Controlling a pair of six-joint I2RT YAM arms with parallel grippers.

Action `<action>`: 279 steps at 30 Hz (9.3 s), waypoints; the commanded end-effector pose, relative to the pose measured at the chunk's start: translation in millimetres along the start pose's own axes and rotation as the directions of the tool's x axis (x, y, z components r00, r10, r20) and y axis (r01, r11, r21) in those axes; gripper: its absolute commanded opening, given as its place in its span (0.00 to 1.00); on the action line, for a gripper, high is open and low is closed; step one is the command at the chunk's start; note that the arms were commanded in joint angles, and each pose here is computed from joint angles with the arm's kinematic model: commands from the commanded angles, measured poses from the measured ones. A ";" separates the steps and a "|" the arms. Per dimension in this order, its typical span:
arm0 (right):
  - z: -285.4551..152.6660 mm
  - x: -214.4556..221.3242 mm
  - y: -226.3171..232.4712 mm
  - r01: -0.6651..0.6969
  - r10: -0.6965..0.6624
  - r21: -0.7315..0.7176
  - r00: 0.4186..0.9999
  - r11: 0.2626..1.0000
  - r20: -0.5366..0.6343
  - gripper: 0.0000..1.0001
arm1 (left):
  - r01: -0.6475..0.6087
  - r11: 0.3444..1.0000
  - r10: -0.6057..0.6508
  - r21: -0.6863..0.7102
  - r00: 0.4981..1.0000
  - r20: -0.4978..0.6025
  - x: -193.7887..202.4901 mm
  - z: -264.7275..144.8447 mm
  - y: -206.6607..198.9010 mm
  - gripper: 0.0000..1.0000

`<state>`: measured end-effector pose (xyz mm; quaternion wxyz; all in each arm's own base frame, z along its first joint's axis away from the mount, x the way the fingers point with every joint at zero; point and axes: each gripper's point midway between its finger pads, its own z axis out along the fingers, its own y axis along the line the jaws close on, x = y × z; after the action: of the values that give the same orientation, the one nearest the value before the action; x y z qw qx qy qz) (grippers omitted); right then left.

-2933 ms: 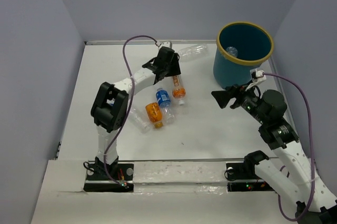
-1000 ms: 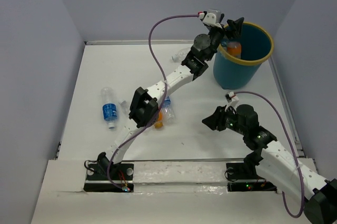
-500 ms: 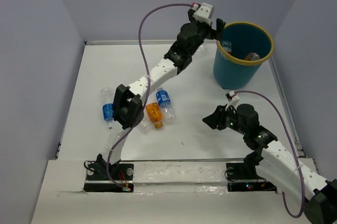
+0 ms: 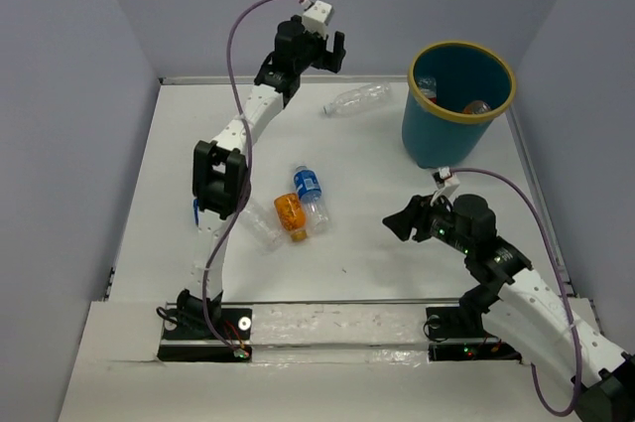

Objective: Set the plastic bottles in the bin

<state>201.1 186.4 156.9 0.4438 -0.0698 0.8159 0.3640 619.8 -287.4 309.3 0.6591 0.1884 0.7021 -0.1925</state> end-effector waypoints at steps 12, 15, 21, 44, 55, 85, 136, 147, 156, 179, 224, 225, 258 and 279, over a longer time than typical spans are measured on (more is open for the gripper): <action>-1.0 -14.2 23.7 0.033 -0.033 -0.084 0.999 0.996 -0.002 0.71 | 0.044 0.986 -0.015 0.163 0.984 -0.175 117.1 46.9 -45.1 0.99; 2.0 -13.9 25.8 0.034 -0.036 -0.097 0.999 0.995 -0.013 0.71 | 0.073 0.990 -0.049 0.118 0.979 -0.198 141.7 57.7 -40.0 0.99; 4.2 -9.2 26.6 0.031 -0.035 -0.112 0.999 0.993 -0.030 0.71 | 0.131 0.982 -0.100 0.136 0.971 -0.217 165.9 64.6 -46.2 0.99; -18.8 -44.7 56.5 0.070 -0.058 -0.184 0.996 0.980 0.071 0.70 | 0.329 0.944 -0.265 0.029 0.806 -0.529 256.9 26.6 -56.5 0.99; -28.8 -46.0 55.1 0.056 -0.041 -0.165 0.995 0.985 0.093 0.68 | 0.310 0.950 -0.279 -0.029 0.805 -0.523 260.0 11.6 -47.7 0.34; 2.9 -193.8 121.8 -0.048 0.141 -0.274 0.934 0.961 0.329 0.91 | 0.473 0.846 -0.448 0.245 0.881 -0.152 63.3 -277.0 -181.7 0.00; -82.2 -423.2 -72.4 -0.050 -0.613 0.867 0.687 0.495 0.390 0.21 | 0.281 0.959 -0.279 -0.020 0.958 0.063 29.9 -432.6 -93.9 0.99; -62.2 -422.9 -104.6 0.008 -0.610 0.903 0.739 0.431 0.285 0.98 | 0.284 0.957 -0.275 -0.061 0.953 0.127 19.9 -439.4 -76.1 0.99; 7.6 -370.0 -5.9 0.180 -0.485 0.630 0.799 0.756 0.354 0.86 | 0.312 0.936 -0.290 -0.164 0.946 0.147 23.5 -435.6 -52.7 0.99; 233.5 -17.7 71.9 0.268 -0.229 0.099 0.928 0.958 -0.295 0.83 | 0.319 0.897 -0.317 -0.306 0.947 0.055 53.8 -412.6 -28.6 0.99; -29.1 -432.2 -76.8 0.011 -0.587 0.770 0.655 0.638 0.477 0.30 | 0.328 0.908 -0.326 -0.262 0.944 0.052 52.7 -411.9 -32.8 0.99; -30.4 -428.8 -103.5 0.002 -0.586 0.790 0.672 0.613 0.452 0.31 | 0.325 0.907 -0.323 -0.267 0.945 0.052 52.4 -412.2 -31.9 0.99; 182.1 -49.7 123.9 0.265 -0.300 -0.234 0.945 0.935 -0.129 0.79 | 0.426 0.758 -0.526 -0.495 0.847 -0.076 121.8 -401.4 -10.0 0.99; 262.1 60.2 107.3 0.215 -0.295 -0.251 0.890 0.944 -0.348 0.62 | 0.419 0.520 -0.744 -0.744 0.650 -0.154 225.4 -395.9 -4.6 0.99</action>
<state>280.7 436.6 53.4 0.2652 -0.2981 0.8470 0.3513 266.3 -83.3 124.3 0.4045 -0.2277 0.8804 -0.0971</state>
